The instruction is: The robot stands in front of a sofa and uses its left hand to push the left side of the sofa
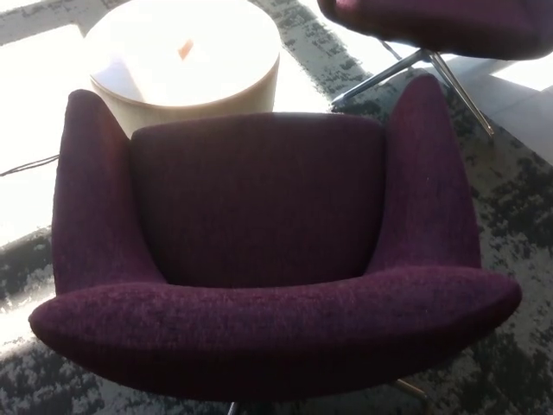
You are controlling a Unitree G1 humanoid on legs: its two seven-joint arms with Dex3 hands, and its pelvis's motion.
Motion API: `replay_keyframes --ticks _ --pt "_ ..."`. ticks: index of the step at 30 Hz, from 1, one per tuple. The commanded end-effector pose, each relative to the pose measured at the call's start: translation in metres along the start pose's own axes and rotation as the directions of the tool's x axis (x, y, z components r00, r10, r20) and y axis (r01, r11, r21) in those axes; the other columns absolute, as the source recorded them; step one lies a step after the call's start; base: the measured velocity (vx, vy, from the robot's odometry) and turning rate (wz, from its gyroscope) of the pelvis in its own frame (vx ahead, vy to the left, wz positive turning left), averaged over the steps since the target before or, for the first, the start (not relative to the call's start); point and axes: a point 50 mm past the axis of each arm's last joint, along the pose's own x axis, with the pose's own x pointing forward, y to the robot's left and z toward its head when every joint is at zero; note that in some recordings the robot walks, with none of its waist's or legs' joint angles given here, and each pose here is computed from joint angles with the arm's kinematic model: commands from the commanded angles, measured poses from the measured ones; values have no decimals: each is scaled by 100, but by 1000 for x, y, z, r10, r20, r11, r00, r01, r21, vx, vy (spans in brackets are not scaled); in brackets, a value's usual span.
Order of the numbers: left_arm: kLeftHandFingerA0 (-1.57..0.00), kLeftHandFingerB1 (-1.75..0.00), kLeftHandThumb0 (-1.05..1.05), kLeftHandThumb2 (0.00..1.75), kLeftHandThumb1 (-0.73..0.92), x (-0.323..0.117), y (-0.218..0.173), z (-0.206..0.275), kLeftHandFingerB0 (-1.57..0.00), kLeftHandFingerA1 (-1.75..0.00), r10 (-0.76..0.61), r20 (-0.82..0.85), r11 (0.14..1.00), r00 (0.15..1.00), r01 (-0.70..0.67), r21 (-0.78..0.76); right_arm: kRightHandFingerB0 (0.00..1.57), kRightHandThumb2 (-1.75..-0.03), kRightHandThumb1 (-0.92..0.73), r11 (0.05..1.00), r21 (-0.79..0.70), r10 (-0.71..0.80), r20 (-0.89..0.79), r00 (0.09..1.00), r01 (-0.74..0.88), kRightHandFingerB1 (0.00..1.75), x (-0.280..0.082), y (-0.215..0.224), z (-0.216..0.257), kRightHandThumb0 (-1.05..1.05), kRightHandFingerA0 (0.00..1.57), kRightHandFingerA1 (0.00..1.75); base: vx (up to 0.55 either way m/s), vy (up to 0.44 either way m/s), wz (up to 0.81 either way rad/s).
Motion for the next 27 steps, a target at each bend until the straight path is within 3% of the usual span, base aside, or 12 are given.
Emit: replay_keyframes --ticks 1,2,3,4,5,6,8,14,16,17,18,27 --pt "-24 -30 -70 68 91 -6 7 11 -18 -39 -29 208 990 978 56 -126 52 -61 -73 996 -21 -81 211 974 87 44 -8 4 11 -40 61 59 0 0 0" --pt "-24 -30 -70 68 91 -6 7 11 -18 -39 -30 209 990 977 57 -127 52 -61 -73 996 -21 -82 212 974 88 44 -8 4 11 -40 61 59 0 0 0" --pt "0 -49 -36 112 54 -4 6 15 0 -50 -37 222 990 974 66 -125 36 -64 -78 995 23 -101 214 972 98 38 -7 0 12 -56 45 45 0 0 0" --pt "0 -49 -36 112 54 -2 6 20 0 -50 -49 237 989 970 79 -122 22 -102 -63 988 106 -129 211 969 108 49 -8 -4 11 -54 38 59 0 0 0" --pt "0 -49 -36 112 54 -4 6 17 0 -50 -52 233 989 971 83 -121 22 -102 -63 986 133 -128 204 971 102 49 -11 -2 8 -54 38 59 0 0 0" --pt "-3 -42 -86 107 76 -4 7 17 -9 -43 -51 236 987 970 84 -133 19 -101 -64 981 167 -130 204 970 96 47 -11 -1 8 -57 36 57 0 0 0" --pt "0 -40 -83 107 75 -3 7 18 -12 -37 -44 243 985 969 83 -152 26 -67 -89 984 146 -131 214 968 101 32 -11 -2 8 -65 35 39 0 0 0" --pt "-2 -34 -81 109 75 -4 11 18 -11 -32 -41 252 985 967 82 -154 22 -68 -92 980 176 -129 187 974 96 30 -12 1 5 -70 30 35 0 0 0" --pt "-8 -25 -74 71 92 -2 15 31 -8 -27 -32 304 986 952 79 -144 23 -67 -90 975 192 -146 195 970 108 31 -10 -2 8 -68 31 36 0 0 0" --pt "-7 -25 -73 72 92 -3 18 31 -7 -27 -27 317 987 948 76 -143 24 -67 -89 973 206 -144 192 971 103 32 -10 -1 8 -67 32 37 0 0 0" --pt "0 -30 -71 113 75 -5 25 40 0 -34 -1 365 990 931 52 -132 24 -66 -87 974 199 -144 197 970 104 32 -11 1 8 -67 32 37 0 0 0" --pt "0 -18 -81 119 89 -17 49 68 0 -18 45 511 995 859 9 -104 28 -67 -89 981 164 -135 208 969 101 33 -17 6 2 -64 34 39 0 0 0"
